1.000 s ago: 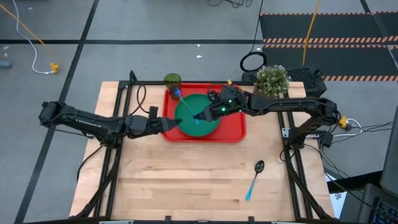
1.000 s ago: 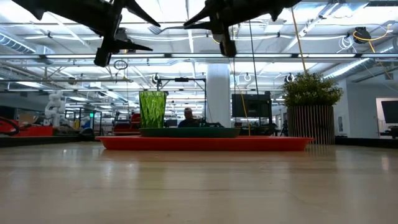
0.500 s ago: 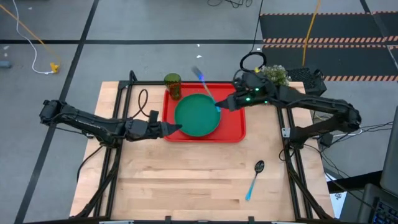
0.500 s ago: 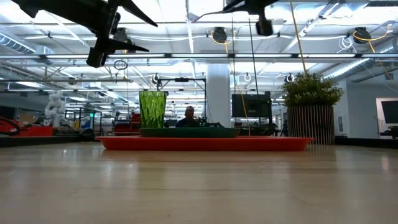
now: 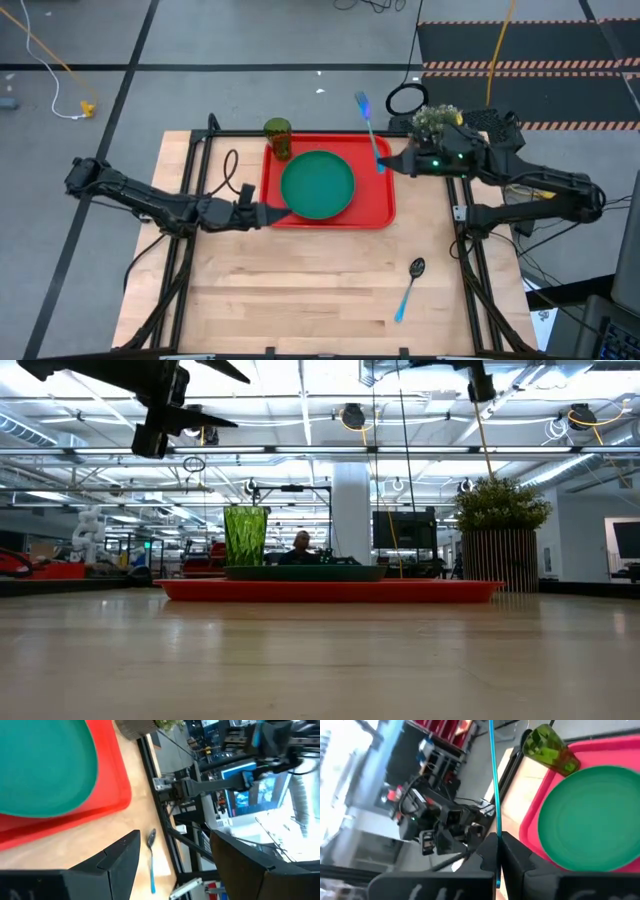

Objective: Pick and place plate/cup/fork/spoon on tray
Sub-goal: Put the blue fork on the orange serving tray to the right of the green plate

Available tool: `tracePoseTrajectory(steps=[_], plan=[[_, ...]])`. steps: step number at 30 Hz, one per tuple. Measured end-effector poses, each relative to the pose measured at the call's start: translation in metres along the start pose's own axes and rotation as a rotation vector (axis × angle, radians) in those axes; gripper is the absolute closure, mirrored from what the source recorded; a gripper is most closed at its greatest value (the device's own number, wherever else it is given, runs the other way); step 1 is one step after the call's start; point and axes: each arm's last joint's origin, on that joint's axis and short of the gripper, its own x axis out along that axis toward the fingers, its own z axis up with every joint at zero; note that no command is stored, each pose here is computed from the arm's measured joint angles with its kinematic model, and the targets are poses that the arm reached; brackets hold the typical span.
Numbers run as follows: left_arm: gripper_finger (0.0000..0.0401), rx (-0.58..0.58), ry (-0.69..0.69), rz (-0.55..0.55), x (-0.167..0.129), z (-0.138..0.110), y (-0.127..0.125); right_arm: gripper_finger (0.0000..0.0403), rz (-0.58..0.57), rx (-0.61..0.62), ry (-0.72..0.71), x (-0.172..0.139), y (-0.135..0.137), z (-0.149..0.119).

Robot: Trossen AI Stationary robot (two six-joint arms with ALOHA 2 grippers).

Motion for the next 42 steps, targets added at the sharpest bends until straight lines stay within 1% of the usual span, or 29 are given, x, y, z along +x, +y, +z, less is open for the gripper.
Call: tracePoseTrajectory(steps=[6, 10, 12, 17, 23, 25, 28, 31, 33, 37, 39, 42], plan=[[0.016, 0.008, 0.039, -0.021, -0.004, -0.009, -0.003, 0.0403, 0.07, 0.142, -0.069, -0.005, -0.021, -0.027], [0.016, 0.009, 0.072, -0.032, -0.008, -0.016, -0.005, 0.0403, 0.136, 0.207, -0.118, 0.0, -0.033, -0.044], [0.016, 0.012, 0.089, -0.039, -0.009, -0.019, -0.005, 0.0403, 0.137, 0.232, -0.12, 0.003, -0.038, -0.053], [0.016, 0.024, 0.098, -0.041, -0.012, -0.023, -0.006, 0.0403, 0.078, 0.278, -0.101, 0.013, -0.055, -0.072], [0.016, 0.051, 0.016, -0.022, -0.011, -0.021, -0.005, 0.0403, 0.002, 0.363, -0.07, 0.021, -0.08, -0.086], [0.016, 0.062, -0.02, -0.012, -0.011, -0.019, -0.005, 0.0403, -0.026, 0.394, -0.066, 0.023, -0.09, -0.091], [0.016, 0.069, -0.039, -0.004, -0.01, -0.016, -0.004, 0.0403, -0.081, 0.444, -0.069, 0.026, -0.109, -0.096], [0.016, 0.03, -0.052, 0.0, -0.009, -0.014, -0.004, 0.0403, -0.127, 0.502, -0.057, 0.029, -0.129, -0.103], [0.016, 0.018, -0.063, 0.004, -0.008, -0.012, -0.003, 0.0403, -0.117, 0.54, -0.066, 0.031, -0.142, -0.107], [0.016, -0.005, -0.085, 0.01, -0.005, -0.008, -0.002, 0.0403, -0.048, 0.636, -0.103, 0.034, -0.165, -0.114], [0.016, -0.033, -0.098, 0.014, -0.004, -0.005, -0.002, 0.0403, -0.051, 0.66, -0.12, 0.035, -0.177, -0.116], [0.016, -0.071, -0.118, 0.019, -0.002, -0.001, 0.0, 0.0403, -0.095, 0.69, -0.132, 0.037, -0.19, -0.119]])
